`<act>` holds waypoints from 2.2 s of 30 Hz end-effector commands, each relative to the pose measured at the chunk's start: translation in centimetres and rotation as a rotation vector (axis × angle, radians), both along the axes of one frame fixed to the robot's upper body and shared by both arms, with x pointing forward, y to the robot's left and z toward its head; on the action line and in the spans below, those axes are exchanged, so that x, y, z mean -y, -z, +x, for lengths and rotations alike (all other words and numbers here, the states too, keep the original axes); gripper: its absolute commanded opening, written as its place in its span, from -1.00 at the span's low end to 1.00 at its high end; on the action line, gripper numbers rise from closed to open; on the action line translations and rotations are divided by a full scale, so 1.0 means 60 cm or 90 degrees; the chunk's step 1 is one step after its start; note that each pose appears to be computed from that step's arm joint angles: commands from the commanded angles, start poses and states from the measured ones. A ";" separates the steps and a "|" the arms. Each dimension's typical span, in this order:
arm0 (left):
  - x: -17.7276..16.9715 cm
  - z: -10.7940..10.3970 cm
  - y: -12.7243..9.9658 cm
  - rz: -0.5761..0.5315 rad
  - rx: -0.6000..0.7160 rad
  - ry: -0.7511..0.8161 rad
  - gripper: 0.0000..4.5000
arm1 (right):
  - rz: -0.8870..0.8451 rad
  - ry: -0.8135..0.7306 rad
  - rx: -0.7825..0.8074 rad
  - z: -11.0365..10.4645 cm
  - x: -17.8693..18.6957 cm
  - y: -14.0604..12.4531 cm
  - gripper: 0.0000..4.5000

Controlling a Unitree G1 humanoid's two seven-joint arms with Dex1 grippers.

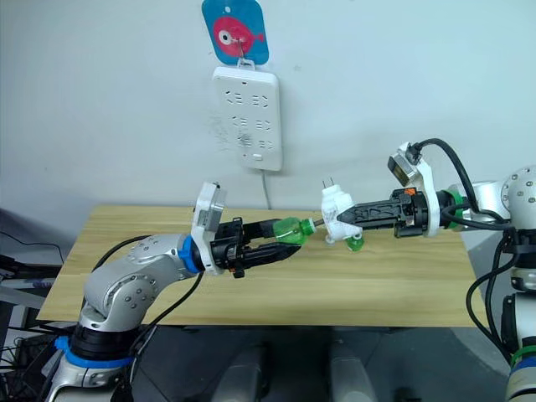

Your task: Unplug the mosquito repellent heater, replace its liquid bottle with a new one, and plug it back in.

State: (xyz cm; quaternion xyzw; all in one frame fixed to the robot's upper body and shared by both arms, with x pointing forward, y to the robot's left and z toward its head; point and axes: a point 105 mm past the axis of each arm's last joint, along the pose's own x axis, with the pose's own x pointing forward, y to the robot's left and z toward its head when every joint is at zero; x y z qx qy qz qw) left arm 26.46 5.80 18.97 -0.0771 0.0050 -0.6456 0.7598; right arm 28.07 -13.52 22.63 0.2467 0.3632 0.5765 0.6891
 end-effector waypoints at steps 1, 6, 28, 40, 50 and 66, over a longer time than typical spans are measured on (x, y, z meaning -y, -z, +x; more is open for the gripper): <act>0.016 -0.008 -0.015 -0.016 0.031 0.025 0.00 | 0.028 -0.023 0.013 -0.010 -0.005 -0.018 0.32; 0.018 -0.011 -0.015 -0.018 0.031 0.032 0.00 | 0.032 -0.032 0.011 -0.014 -0.007 -0.021 0.32; 0.019 -0.018 -0.015 -0.003 0.034 0.059 0.00 | 0.056 -0.038 0.004 -0.014 -0.013 -0.031 0.32; 0.011 -0.020 -0.011 0.012 0.035 0.063 0.00 | 0.077 -0.054 0.000 -0.022 -0.014 -0.044 0.32; 0.011 -0.012 -0.041 -0.016 0.054 0.051 0.00 | 0.038 -0.060 0.007 -0.034 -0.019 -0.021 0.32; 0.008 -0.018 -0.058 -0.012 0.065 0.068 0.00 | 0.035 -0.027 0.007 -0.020 -0.012 -0.018 0.32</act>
